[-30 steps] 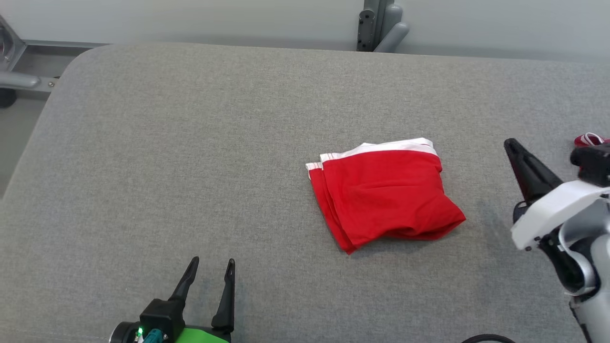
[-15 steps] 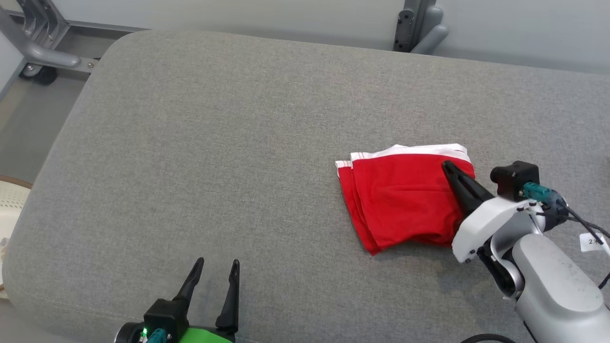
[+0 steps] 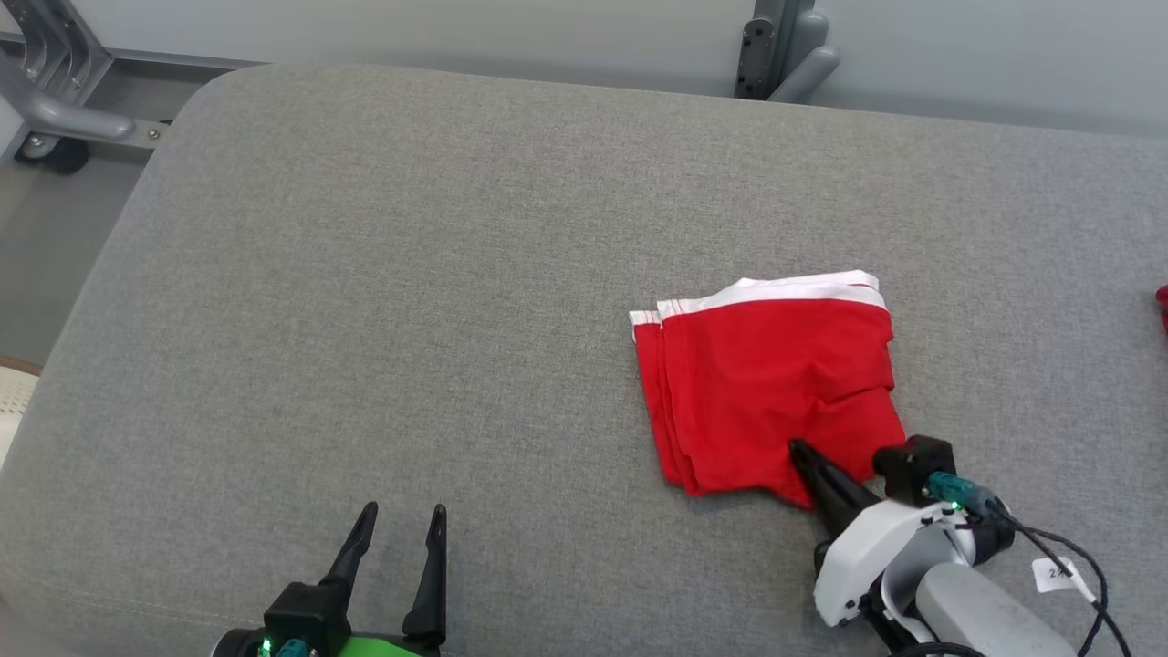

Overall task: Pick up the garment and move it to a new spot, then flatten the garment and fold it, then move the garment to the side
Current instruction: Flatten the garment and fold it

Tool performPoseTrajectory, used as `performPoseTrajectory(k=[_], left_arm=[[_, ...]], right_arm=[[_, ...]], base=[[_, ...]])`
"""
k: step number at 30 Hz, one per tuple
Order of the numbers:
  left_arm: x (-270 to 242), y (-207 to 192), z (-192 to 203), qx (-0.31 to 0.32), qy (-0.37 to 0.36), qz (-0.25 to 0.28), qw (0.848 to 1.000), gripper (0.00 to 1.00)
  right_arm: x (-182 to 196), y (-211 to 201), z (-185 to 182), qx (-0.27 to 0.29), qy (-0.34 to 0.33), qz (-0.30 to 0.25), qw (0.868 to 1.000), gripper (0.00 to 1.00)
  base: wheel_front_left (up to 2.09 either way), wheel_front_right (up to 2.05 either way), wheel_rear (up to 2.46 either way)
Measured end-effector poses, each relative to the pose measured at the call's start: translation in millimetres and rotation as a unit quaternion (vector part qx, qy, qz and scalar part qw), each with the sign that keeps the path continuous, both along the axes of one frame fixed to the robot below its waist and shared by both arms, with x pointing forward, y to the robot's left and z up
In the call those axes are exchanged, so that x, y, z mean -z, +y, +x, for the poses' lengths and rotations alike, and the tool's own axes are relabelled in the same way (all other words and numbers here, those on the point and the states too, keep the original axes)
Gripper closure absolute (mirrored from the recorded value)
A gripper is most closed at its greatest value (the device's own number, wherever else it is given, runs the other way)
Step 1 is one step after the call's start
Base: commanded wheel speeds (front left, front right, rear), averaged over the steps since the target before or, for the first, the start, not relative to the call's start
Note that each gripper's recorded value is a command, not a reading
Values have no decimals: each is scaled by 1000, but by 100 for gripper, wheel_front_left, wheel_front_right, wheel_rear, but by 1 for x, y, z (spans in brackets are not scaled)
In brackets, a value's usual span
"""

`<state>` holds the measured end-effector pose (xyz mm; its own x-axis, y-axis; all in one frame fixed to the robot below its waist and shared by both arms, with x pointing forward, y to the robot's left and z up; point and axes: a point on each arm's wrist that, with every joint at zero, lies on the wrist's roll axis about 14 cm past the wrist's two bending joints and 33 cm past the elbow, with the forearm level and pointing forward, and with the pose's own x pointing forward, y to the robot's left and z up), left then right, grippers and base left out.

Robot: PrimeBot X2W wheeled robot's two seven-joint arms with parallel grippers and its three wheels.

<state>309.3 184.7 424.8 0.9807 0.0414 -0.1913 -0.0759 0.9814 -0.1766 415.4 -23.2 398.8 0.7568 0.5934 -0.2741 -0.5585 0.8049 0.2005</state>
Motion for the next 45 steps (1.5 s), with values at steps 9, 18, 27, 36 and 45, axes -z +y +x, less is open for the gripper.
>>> performPoseTrajectory(k=[9,18,27,36,45], left_arm=[[-2,2,0,-1,-3,4,1000,0],[-4,5,-8,-8,-8,4,1000,0],[-14,3,-10,-7,-26,4,1000,0],[-43,-8,3,15,-76,15,997,0],[-42,-29,2,61,-78,13,995,0]], right_arm=[[14,18,-22,4,43,26,999,100],[-32,8,-14,37,-28,68,997,100],[-71,-61,-44,143,-112,64,981,0],[-70,-148,-78,258,-138,-22,956,0],[-63,-173,-95,297,-131,-44,945,0]], base=[[0,0,0],[0,0,0],[0,0,0],[0,0,0],[0,0,0]])
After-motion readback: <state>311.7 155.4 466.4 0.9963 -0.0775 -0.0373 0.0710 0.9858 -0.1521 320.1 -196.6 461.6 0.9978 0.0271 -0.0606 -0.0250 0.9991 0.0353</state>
